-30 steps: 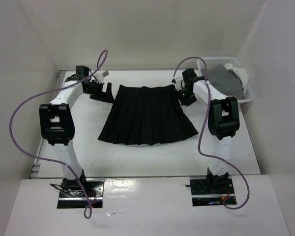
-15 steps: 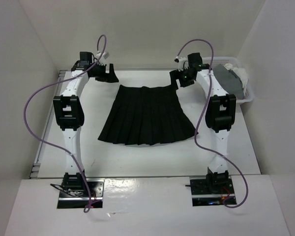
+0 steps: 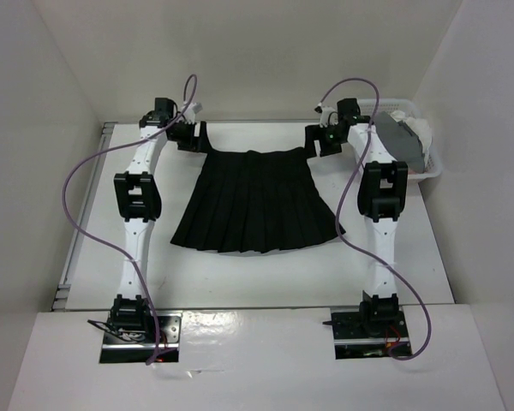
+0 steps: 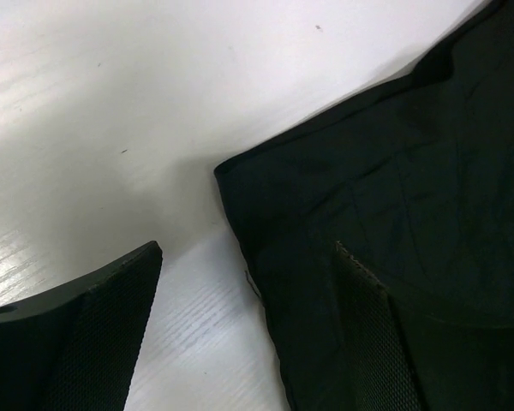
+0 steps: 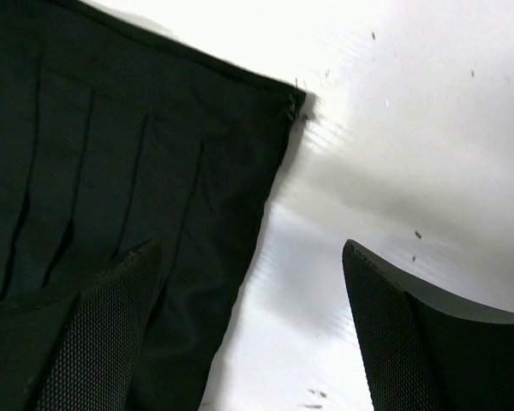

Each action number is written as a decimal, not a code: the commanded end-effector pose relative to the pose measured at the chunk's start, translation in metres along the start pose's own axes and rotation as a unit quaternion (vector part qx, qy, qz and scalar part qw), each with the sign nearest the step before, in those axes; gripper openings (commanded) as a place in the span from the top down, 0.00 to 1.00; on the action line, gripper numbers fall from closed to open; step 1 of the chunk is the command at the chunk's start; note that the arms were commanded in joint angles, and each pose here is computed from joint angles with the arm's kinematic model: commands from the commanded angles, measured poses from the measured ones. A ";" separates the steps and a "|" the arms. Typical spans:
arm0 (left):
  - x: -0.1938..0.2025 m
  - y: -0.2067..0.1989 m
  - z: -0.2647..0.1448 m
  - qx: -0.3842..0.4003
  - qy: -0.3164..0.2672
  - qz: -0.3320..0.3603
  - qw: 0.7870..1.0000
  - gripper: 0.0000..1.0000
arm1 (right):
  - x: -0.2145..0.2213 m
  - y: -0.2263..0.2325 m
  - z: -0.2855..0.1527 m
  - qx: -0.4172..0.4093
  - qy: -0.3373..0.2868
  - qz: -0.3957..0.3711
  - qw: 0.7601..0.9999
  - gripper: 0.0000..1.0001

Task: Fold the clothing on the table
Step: Fold the skirt

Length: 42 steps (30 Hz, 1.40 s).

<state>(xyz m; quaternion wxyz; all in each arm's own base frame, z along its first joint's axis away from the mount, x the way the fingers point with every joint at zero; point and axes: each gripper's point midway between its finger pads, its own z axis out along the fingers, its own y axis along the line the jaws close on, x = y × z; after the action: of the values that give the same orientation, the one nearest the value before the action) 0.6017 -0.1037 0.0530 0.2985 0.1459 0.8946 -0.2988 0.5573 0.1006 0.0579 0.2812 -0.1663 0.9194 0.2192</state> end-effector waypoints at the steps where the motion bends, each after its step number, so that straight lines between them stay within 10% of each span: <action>1: -0.007 -0.013 -0.006 0.021 -0.004 0.021 1.000 0.15 | -0.017 0.007 0.001 -0.024 -0.021 0.000 0.999 0.11; 16: 0.032 0.001 0.014 0.010 0.051 -0.002 0.999 0.21 | -0.023 0.013 0.022 -0.051 -0.007 0.001 0.999 0.11; 17: 0.032 0.001 0.014 0.010 0.051 -0.002 0.999 0.21 | -0.036 0.016 0.014 -0.049 -0.019 -0.006 0.999 0.00; 18: 0.035 0.000 0.013 0.011 0.056 -0.001 0.998 0.21 | -0.027 0.010 0.028 -0.051 -0.006 0.001 0.999 0.14; 42: 0.038 -0.034 0.032 0.039 0.071 0.028 0.996 0.34 | -0.016 0.015 0.058 -0.042 0.012 -0.004 0.999 0.29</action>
<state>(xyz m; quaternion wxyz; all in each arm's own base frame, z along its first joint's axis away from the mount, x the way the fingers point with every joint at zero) 0.5813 -0.1387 0.0413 0.2615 0.1938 0.8935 -0.3094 0.5979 0.1483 0.0357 0.2852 -0.1934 0.9049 0.2498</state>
